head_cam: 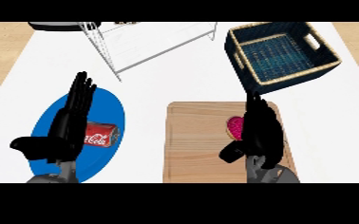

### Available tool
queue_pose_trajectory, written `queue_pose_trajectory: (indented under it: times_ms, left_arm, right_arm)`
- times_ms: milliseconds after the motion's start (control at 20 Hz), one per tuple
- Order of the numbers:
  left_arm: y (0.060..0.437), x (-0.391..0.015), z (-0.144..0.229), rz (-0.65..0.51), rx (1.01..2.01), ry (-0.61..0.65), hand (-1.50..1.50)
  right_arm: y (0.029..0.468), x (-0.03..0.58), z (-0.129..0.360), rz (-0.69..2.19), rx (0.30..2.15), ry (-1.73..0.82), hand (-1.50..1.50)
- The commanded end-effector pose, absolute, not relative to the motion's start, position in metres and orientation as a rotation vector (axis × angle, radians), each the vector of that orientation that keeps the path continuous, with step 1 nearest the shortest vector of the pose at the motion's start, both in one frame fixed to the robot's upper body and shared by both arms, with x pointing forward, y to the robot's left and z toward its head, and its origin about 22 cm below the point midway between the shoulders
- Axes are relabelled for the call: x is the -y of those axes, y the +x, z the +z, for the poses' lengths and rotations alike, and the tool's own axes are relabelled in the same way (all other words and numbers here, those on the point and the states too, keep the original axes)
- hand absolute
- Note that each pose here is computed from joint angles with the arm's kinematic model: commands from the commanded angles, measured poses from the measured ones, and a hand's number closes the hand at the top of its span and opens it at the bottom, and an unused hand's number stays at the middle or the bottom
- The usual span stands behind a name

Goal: Pick the cupcake from the cutting board and place it in the basket

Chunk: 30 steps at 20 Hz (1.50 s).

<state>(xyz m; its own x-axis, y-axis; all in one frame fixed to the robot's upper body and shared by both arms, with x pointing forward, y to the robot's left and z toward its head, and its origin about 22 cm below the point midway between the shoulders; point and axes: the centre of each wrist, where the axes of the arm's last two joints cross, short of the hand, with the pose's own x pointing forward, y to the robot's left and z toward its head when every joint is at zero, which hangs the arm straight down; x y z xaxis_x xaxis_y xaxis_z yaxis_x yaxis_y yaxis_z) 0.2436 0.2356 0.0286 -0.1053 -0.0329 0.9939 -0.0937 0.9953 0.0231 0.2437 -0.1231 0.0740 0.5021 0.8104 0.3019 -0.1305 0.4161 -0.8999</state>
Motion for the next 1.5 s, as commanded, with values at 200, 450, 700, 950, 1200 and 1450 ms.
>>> queue_pose_trajectory:
  times_ms: [200, 450, 700, 950, 1200, 1450]
  left_arm:
    - [0.23, -0.239, 0.022, 0.054, 1.66, 0.073, 0.0]
    - [0.254, -0.228, 0.036, 0.053, 1.678, 0.087, 0.0]
    - [0.231, -0.22, 0.039, 0.04, 1.667, 0.069, 0.0]
    - [0.246, -0.238, 0.029, 0.046, 1.68, 0.087, 0.0]
    - [0.235, -0.219, 0.02, 0.057, 1.668, 0.092, 0.0]
    - [0.226, -0.243, 0.035, 0.051, 1.677, 0.095, 0.0]
  right_arm:
    - [0.253, 0.119, 0.062, 0.66, 0.729, -0.952, -1.5]
    - [0.265, 0.122, 0.041, 0.647, 0.735, -0.936, -1.5]
    - [0.259, 0.119, 0.039, 0.642, 0.731, -0.941, -1.5]
    - [0.259, 0.125, 0.026, 0.63, 0.712, -0.936, -1.5]
    - [0.261, 0.145, 0.011, 0.703, 0.714, -0.887, 1.5]
    - [0.258, 0.146, -0.004, 0.823, 0.729, -0.924, 1.5]
